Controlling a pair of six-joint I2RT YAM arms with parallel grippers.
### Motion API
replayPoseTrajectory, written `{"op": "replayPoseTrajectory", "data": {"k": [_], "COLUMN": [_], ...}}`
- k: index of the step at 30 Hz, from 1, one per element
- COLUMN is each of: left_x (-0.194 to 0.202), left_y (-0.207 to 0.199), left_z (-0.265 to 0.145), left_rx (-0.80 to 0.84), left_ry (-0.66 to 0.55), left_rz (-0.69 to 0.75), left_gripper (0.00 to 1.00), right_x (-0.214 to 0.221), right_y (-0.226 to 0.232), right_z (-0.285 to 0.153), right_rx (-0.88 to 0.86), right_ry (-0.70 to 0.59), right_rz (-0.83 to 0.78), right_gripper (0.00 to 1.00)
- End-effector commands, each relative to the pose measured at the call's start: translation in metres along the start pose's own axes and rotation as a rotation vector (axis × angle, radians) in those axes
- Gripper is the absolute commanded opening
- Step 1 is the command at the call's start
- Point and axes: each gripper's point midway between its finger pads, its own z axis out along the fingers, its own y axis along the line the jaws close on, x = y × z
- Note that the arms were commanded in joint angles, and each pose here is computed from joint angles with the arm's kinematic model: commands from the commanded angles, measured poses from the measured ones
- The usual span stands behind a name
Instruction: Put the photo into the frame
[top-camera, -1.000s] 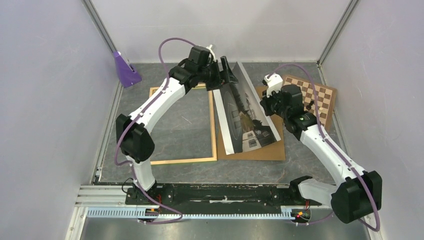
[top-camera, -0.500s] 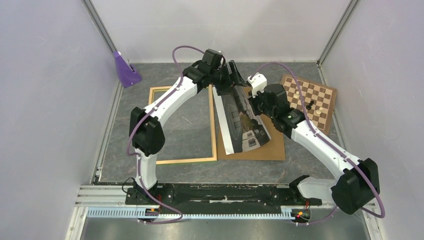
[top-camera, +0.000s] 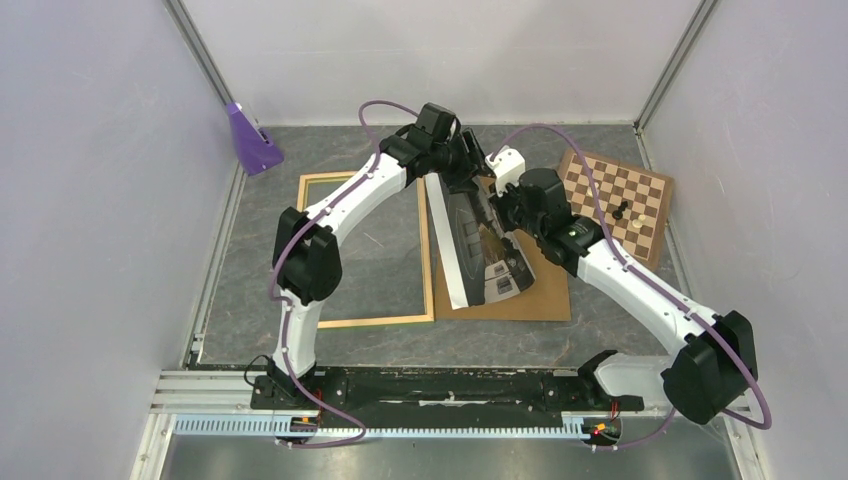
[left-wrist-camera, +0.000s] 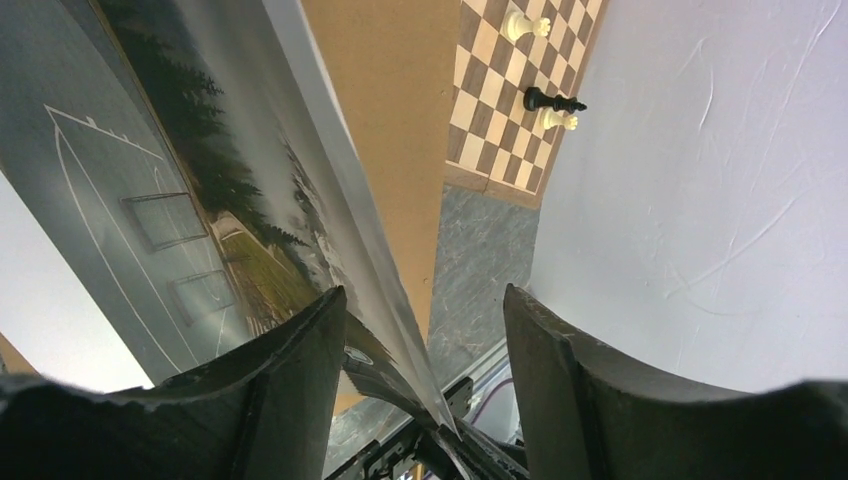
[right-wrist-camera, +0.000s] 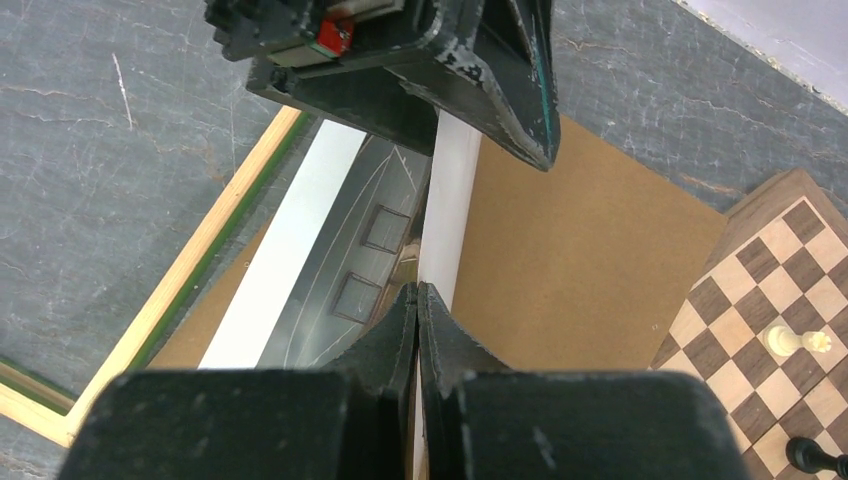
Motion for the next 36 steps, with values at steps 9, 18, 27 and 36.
{"op": "replayPoseTrajectory", "data": {"k": [9,18,27,36], "left_x": [0.002,0.005,0.007,0.009], "left_y": [-0.024,-0.027,-0.027,-0.035], "left_z": [0.002,0.0,-0.001,-0.009], "left_rx": [0.077,0.098,0.105,0.14], "left_ry": [0.012,0.025,0.032,0.036], "left_rz": [-0.016,-0.022,-0.024,0.013], "left_gripper": [0.34,0.14,0.02,0.02], "right_x": [-0.023,-0.022,-0.031,-0.057], "right_y": [0.002,0.004,0.005,0.0], "right_z": [-0.003,-0.004,-0.01,-0.029], "right_rx": [0.009,-0.001,-0.011,-0.005], "right_ry": [-0.06,-0.06,-0.079,-0.136], "right_rz": [-0.022,-0.029,-0.028,-0.022], "right_gripper": [0.0,0.0,0.35,0.65]}}
